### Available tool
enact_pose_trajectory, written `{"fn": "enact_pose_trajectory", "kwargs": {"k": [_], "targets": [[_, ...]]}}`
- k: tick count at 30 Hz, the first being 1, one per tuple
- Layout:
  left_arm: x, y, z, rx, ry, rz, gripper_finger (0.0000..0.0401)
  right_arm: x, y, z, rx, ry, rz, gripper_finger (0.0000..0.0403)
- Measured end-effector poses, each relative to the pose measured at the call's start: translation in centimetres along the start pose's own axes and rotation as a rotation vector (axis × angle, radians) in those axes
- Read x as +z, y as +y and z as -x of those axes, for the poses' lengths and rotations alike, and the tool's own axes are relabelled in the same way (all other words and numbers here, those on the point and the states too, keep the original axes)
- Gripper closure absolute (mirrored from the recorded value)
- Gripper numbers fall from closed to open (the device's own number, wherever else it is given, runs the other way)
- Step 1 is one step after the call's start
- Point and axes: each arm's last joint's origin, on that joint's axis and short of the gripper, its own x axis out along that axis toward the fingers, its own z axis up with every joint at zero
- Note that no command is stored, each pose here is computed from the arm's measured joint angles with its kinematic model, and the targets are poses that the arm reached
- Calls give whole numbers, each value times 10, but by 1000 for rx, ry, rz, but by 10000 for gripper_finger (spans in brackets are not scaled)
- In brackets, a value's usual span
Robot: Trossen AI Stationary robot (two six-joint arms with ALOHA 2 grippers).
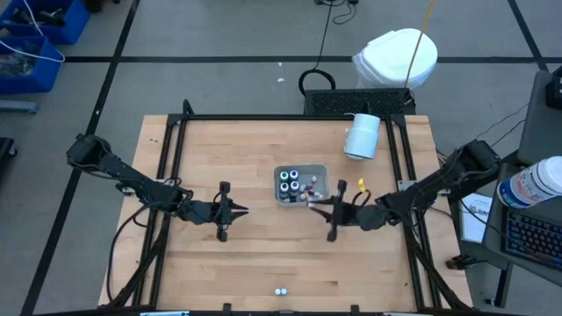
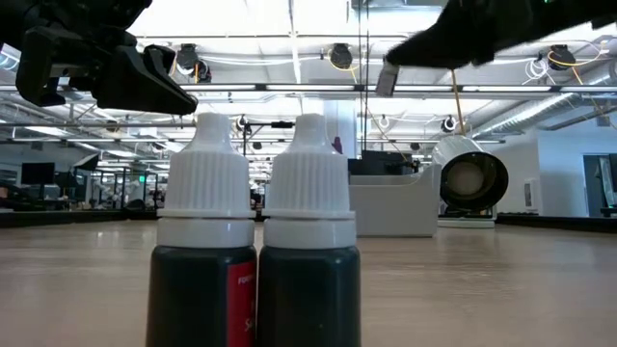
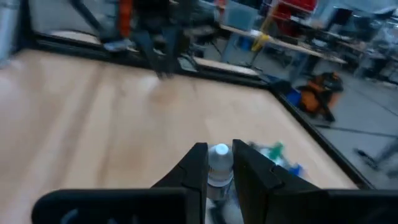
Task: Pick & Place food coloring
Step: Put the small purple food coloring bottle into the gray bin
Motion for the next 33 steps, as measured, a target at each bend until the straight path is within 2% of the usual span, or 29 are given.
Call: {"fn": "enact_pose_trajectory", "kwargs": {"k": [4,9,17,23,28,33], "targets": [[0,0,0,0,0,0,354,-13,-4,-5,-44,46,4,361],[0,0,0,1,1,-3,354,-24,-9,-17,-183,92,-37,361],[0,0,0,1,1,-2,354,-44,-25,-39,-281,159,-109,361],[0,0,0,1,0,-2,354,-50,-38,-51,-223,185,-151,360],[0,0,0,1,0,-3,354,-52,-47,-55,-258,197,-169,360],[0,0,0,1,1,-3,354,-53,-55,-58,-293,194,-238,360]]}}
